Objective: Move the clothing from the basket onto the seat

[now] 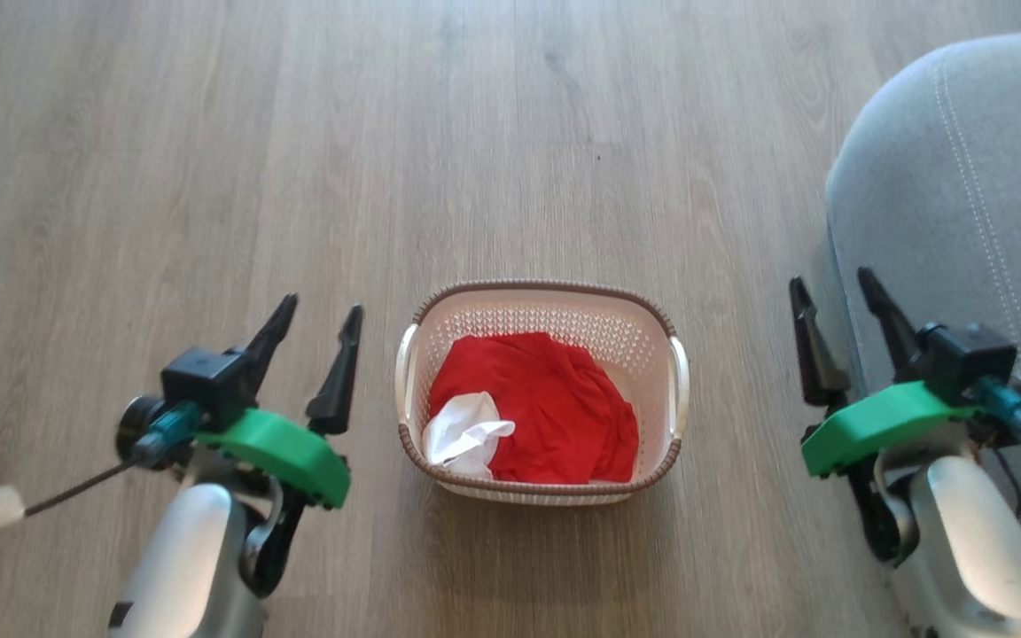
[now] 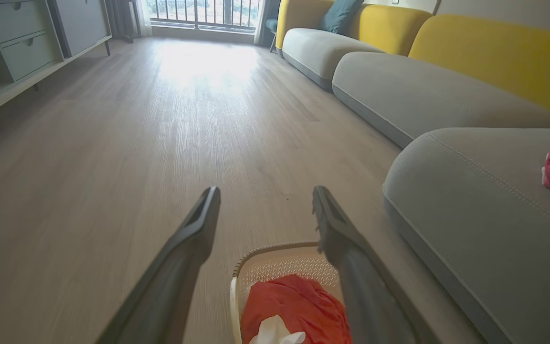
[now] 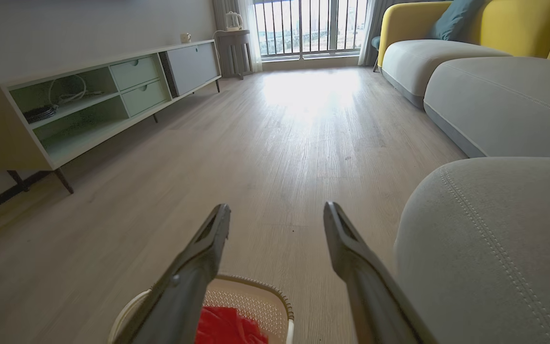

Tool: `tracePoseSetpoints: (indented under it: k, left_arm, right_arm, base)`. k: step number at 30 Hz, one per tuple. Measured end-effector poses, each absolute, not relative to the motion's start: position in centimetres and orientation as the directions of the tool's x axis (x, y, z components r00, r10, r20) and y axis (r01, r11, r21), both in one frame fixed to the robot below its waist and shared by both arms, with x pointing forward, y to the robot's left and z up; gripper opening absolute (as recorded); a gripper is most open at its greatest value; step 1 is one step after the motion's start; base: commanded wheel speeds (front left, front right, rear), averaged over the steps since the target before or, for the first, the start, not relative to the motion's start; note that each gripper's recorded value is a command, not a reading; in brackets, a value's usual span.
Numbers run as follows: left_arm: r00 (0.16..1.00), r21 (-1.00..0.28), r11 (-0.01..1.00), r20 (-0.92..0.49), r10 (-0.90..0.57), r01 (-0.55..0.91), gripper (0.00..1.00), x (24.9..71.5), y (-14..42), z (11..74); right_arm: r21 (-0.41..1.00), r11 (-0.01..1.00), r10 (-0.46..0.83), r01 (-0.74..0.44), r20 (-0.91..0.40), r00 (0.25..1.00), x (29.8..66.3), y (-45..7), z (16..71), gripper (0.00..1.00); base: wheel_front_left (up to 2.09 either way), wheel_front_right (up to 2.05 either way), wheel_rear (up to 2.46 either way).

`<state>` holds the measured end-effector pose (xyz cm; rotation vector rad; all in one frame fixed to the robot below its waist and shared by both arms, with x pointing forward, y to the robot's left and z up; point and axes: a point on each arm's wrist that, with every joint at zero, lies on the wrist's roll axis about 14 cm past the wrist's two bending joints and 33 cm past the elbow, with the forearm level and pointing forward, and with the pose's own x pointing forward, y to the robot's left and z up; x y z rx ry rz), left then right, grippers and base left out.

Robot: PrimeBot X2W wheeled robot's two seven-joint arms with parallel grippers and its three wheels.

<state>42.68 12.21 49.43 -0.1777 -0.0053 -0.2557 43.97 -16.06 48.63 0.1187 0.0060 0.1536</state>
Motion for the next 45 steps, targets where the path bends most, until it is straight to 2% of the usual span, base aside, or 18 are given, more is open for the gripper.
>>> tracePoseSetpoints:
  k: [10, 22, 34, 45]
  left_arm:
    - [0.995, -0.166, 0.981, 0.006, -0.104, 0.103, 1.0, 40.5, 16.5, 48.6]
    - [1.0, -0.15, 0.989, -0.006, 0.008, -0.009, 1.0, 38.4, 19.4, 48.1]
    - [1.0, -0.157, 0.988, -0.027, 0.012, -0.016, 1.0, 38.4, 19.5, 47.3]
    - [0.995, -0.171, 0.985, -0.087, -0.047, 0.032, 1.0, 39.3, 17.5, 45.1]
  right_arm:
    - [0.147, 0.973, 0.176, -0.176, 0.013, 0.984, 41.9, -14.5, 48.9, 1.0]
    - [0.182, 0.975, 0.125, -0.126, 0.017, 0.992, 39.6, -15.6, 48.8, 1.0]
    - [0.191, 0.974, 0.124, -0.122, 0.0, 0.992, 39.6, -15.4, 48.1, 1.0]
    - [0.198, 0.974, 0.122, -0.111, -0.042, 0.992, 40.2, -15.4, 46.5, 1.0]
  base:
    - [0.0, 0.0, 0.0]
    - [0.0, 0.0, 0.0]
    - [0.0, 0.0, 0.0]
    - [0.0, 0.0, 0.0]
